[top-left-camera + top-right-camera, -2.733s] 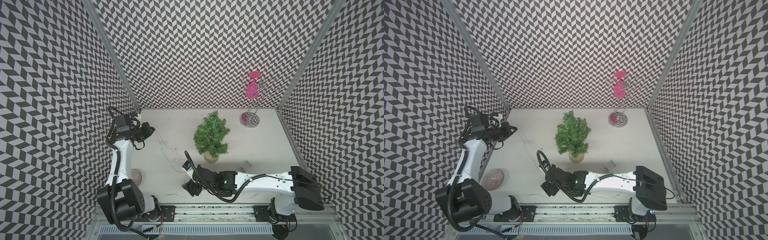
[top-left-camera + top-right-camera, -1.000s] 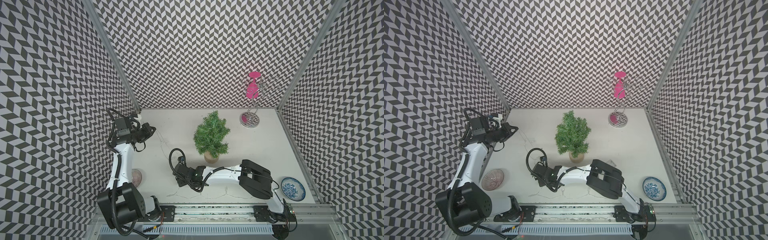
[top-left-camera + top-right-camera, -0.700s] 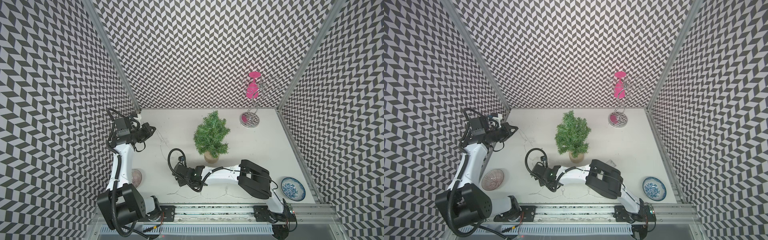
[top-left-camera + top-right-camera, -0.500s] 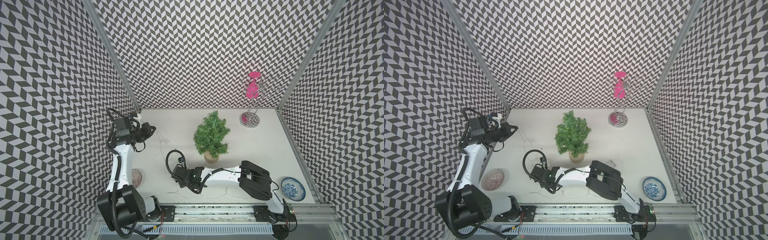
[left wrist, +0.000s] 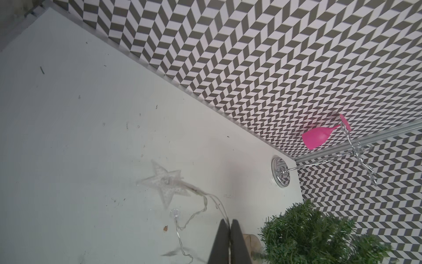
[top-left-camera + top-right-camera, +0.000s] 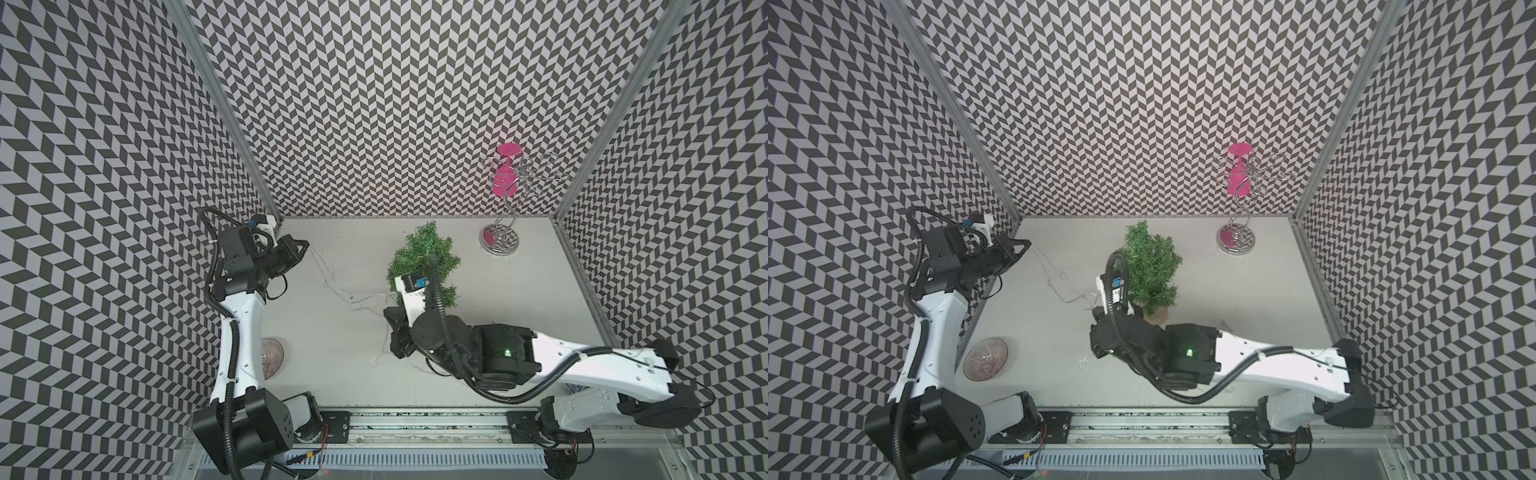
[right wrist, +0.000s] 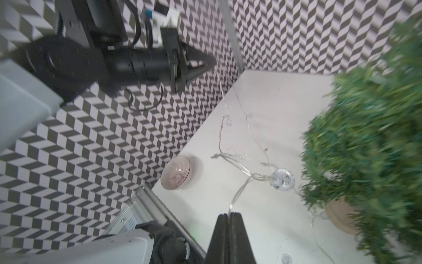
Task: Wrap string light around the christmas tree
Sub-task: Pick up the light string from the center of the board.
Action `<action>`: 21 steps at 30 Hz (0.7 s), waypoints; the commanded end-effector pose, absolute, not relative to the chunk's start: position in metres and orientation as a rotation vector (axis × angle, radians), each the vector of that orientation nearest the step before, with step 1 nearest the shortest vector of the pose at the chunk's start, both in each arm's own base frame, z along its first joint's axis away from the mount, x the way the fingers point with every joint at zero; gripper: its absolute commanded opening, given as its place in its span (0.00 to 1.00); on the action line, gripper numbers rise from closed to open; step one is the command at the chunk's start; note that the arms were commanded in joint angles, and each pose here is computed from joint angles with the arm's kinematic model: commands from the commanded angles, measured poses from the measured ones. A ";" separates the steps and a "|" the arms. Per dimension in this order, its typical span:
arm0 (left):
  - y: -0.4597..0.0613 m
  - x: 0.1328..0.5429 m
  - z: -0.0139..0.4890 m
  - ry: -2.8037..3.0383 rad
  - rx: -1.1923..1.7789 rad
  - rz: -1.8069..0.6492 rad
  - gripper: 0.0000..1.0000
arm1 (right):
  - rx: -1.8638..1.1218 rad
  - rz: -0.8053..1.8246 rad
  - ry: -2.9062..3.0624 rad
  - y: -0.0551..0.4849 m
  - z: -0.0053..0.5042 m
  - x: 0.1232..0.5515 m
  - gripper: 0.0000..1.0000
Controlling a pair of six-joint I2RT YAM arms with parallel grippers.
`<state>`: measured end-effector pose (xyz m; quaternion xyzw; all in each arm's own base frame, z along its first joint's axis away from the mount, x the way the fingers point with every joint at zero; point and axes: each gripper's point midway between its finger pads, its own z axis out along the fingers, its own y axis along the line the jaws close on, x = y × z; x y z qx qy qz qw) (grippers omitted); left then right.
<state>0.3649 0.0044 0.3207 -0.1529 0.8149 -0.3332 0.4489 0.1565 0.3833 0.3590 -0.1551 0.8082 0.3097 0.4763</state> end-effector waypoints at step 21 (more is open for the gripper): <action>-0.092 0.265 0.471 1.734 -0.142 -0.911 0.00 | -0.102 0.506 1.636 0.212 0.503 0.165 0.00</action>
